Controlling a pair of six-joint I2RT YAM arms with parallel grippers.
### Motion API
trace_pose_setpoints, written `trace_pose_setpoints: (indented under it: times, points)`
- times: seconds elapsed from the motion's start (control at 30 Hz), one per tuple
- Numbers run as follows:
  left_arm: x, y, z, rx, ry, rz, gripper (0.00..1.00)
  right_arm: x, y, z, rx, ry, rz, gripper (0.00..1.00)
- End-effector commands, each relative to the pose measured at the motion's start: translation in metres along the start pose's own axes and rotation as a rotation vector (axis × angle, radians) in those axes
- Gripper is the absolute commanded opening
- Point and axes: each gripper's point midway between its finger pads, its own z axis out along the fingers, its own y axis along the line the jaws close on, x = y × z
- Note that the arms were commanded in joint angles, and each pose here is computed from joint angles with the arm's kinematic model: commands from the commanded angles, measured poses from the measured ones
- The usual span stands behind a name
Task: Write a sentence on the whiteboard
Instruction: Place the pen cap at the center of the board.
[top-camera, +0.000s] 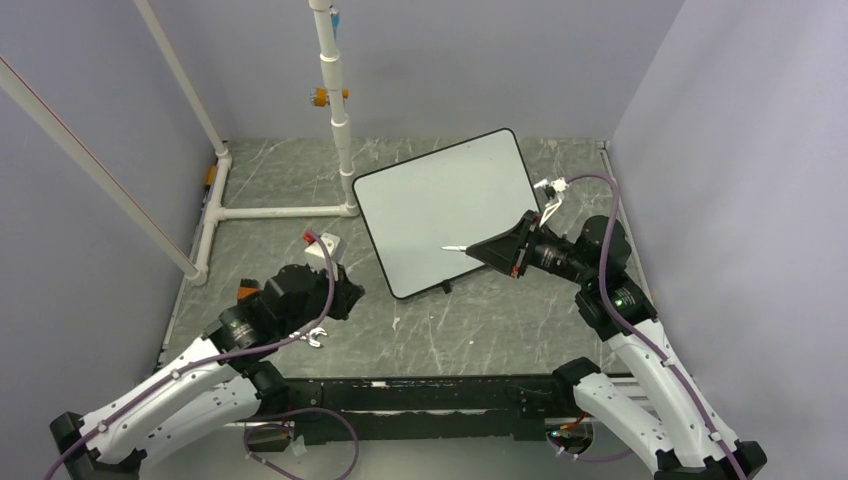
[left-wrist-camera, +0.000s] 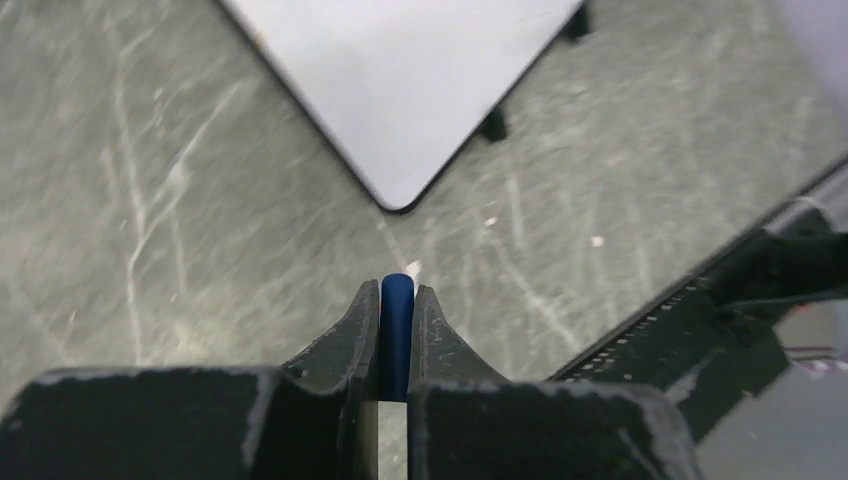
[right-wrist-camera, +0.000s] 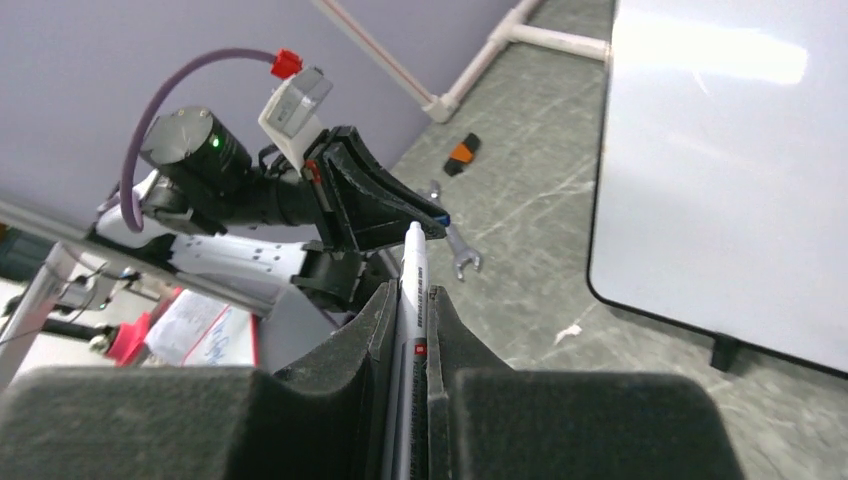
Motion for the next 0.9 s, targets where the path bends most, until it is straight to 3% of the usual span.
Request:
trace_pose_setpoints:
  times: [0.0,0.43,0.87]
  points:
    - [0.023,0.043,0.005,-0.225,-0.006,-0.128,0.00,0.001,-0.023,-0.004,0.122,-0.022,-0.027,0.00]
    - [0.113,0.103,0.025,-0.501,0.083,-0.284,0.00,0.016,-0.056,-0.010,0.265,-0.011,0.004,0.00]
    - [0.139,0.124,0.026,-0.658,0.130,-0.270,0.18,0.025,-0.071,-0.014,0.325,-0.004,0.015,0.00]
